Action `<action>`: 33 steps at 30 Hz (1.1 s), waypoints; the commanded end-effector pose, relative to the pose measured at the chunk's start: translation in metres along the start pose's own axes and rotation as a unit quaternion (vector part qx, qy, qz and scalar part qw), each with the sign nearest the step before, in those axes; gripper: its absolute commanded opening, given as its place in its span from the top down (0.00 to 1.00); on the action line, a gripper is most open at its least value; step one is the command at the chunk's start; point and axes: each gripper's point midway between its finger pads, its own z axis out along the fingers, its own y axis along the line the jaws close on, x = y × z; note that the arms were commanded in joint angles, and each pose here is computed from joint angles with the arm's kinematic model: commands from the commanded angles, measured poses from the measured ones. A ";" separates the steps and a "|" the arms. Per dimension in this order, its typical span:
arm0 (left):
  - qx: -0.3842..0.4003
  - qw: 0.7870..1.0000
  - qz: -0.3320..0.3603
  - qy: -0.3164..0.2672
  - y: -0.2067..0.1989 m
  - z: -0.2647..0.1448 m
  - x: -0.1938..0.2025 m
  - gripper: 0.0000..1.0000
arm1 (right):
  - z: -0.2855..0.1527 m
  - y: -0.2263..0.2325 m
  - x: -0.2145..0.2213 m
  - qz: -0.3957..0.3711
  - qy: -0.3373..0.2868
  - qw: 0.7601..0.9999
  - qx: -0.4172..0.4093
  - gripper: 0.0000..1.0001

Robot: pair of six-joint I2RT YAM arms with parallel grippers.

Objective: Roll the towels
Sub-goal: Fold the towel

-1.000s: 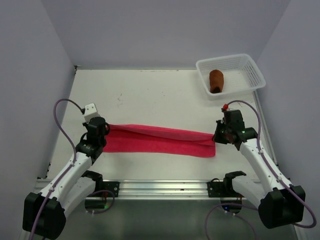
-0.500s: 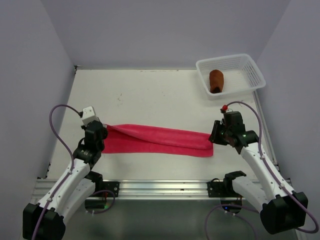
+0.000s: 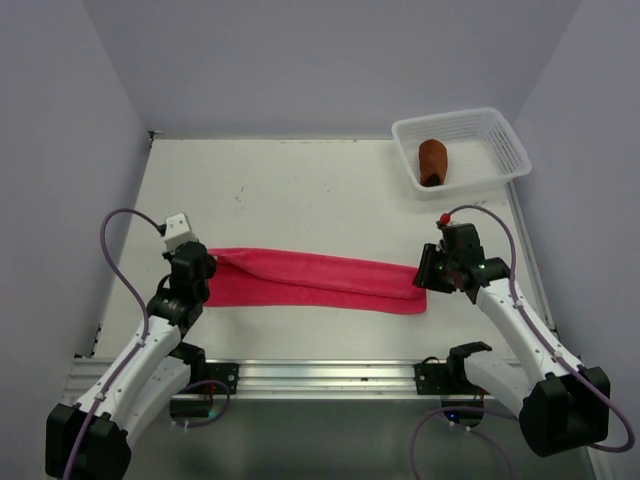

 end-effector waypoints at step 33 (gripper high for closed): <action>0.058 0.986 -0.044 0.151 -0.017 0.067 -0.012 0.46 | 0.021 -0.006 -0.073 0.063 -0.044 0.997 0.027 0.60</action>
